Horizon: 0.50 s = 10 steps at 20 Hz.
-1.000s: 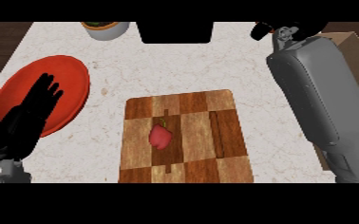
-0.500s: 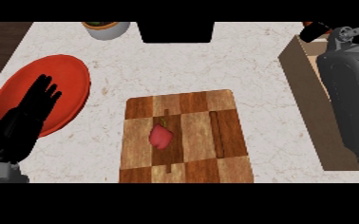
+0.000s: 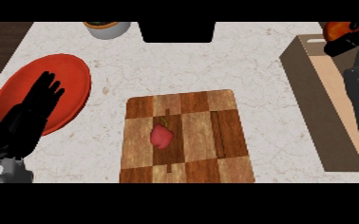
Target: Pick the tomato from the cutting board and place it in the cardboard box
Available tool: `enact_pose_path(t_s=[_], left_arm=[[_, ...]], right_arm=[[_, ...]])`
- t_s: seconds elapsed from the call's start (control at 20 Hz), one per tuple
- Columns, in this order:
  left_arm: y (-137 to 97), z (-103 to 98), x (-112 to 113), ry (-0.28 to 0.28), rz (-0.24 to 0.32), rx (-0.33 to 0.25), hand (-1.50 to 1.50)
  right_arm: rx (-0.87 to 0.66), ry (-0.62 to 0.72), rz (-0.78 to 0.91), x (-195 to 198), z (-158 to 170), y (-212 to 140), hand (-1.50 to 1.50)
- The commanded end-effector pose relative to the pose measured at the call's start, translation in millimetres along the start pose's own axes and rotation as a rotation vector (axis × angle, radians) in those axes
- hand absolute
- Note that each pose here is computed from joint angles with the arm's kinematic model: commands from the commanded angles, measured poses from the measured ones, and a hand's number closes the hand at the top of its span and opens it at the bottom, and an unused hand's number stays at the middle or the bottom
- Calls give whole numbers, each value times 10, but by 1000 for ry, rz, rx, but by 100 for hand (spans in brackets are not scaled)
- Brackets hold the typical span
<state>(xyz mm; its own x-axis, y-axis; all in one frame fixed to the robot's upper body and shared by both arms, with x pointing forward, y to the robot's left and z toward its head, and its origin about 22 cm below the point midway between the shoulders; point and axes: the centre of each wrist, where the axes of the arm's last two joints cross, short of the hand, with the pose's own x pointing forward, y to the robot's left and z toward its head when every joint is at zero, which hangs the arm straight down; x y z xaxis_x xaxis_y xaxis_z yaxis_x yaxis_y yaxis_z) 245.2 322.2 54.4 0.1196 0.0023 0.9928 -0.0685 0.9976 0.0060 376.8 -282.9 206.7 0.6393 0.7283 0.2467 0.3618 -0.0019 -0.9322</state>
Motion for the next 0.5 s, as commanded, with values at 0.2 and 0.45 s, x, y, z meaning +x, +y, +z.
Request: enact_pose_path(t_s=[0.2,0.45], left_arm=[[71,73,72,6,4,-5,0],[68,129,97,3,-5,-17,0]], right_arm=[[96,29,-59,-473,-39,577,150],[260,204,-13,-708,-215,821,150]])
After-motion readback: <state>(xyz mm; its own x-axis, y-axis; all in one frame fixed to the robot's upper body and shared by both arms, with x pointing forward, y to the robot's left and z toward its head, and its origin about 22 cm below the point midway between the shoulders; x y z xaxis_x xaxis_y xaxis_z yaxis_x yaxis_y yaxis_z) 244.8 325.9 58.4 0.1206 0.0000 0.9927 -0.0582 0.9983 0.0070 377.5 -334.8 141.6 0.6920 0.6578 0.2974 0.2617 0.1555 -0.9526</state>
